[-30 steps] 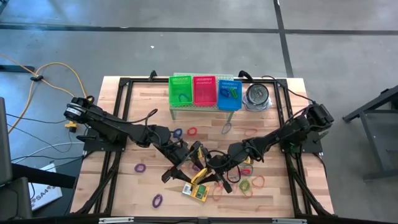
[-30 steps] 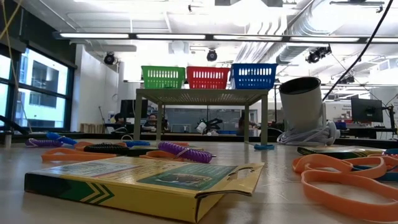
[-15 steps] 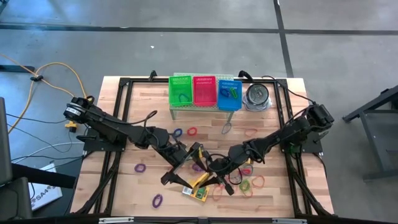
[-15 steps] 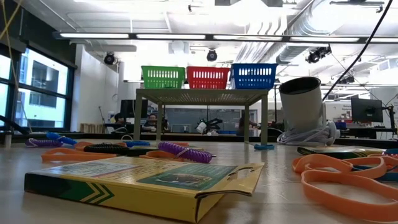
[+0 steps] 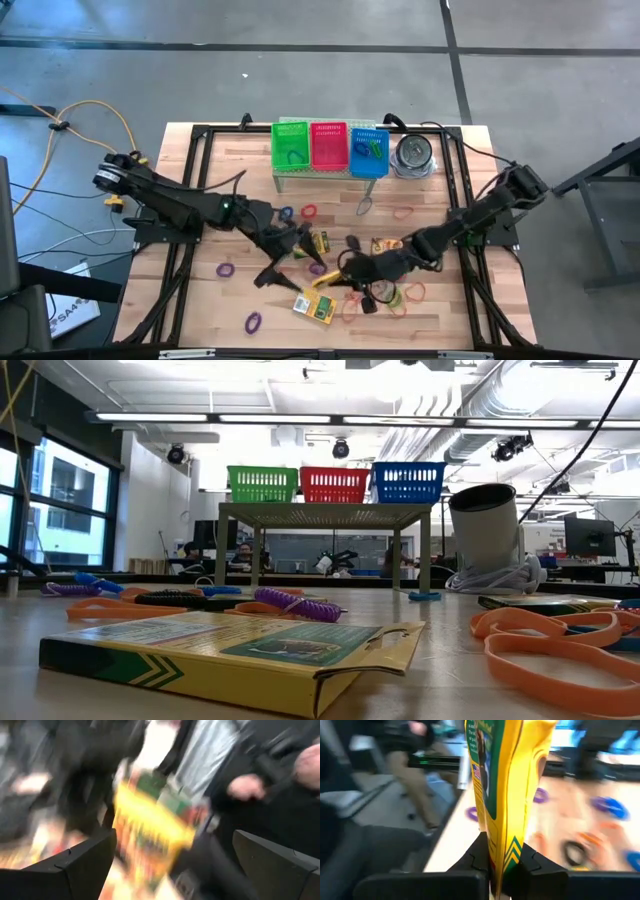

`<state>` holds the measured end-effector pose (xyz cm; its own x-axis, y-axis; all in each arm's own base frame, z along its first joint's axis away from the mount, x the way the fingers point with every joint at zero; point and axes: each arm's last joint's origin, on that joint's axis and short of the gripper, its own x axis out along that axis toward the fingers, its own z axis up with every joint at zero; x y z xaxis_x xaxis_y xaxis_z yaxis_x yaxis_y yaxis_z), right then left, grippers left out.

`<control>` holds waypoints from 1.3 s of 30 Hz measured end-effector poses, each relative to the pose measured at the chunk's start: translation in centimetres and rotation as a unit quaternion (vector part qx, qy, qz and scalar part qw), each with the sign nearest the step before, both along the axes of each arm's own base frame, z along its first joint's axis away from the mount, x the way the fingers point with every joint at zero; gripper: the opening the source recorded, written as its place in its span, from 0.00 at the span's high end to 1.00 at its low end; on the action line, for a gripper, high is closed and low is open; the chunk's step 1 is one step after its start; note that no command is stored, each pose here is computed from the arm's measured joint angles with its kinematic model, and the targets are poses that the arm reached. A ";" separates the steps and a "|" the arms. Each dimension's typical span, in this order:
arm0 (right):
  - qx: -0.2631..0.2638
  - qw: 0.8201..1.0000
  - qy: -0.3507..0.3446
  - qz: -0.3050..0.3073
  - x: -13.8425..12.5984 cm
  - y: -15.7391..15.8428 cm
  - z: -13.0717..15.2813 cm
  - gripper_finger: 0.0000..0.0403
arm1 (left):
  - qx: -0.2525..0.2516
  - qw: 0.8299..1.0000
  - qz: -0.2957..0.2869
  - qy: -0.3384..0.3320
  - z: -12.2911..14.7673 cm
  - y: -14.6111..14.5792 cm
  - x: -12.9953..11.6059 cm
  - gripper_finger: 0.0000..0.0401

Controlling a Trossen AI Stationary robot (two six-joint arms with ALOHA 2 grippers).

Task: Pick & Place Office Desk Supplies
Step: Put the yellow crayon box into the red bin on the shelf

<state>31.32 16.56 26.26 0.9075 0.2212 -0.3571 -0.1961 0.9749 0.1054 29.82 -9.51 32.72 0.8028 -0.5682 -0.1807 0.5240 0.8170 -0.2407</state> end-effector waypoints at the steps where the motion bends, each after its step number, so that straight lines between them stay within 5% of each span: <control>1: -0.004 1.000 0.009 -0.023 -0.5 0.0 0.2 0.94 | 0.007 0.999 0.025 0.026 -0.2 0.5 -0.2 0.03; 8: 0.016 0.989 0.059 -0.132 -2.8 -2.4 2.2 0.94 | 0.055 0.948 0.231 0.213 -2.8 3.0 -2.0 0.03; 15: 0.001 0.976 0.099 -0.194 -3.5 -5.3 5.5 0.94 | 0.079 0.900 0.283 0.323 -4.7 3.5 -3.8 0.03; 24: -0.013 0.924 0.192 -0.330 -3.1 -10.8 9.8 0.94 | 0.110 0.895 0.264 0.341 -6.5 3.1 -4.5 0.03; 39: 0.060 0.888 0.262 -0.372 4.0 -24.8 13.5 0.94 | 0.086 0.902 0.281 0.317 -5.0 4.9 -5.7 0.03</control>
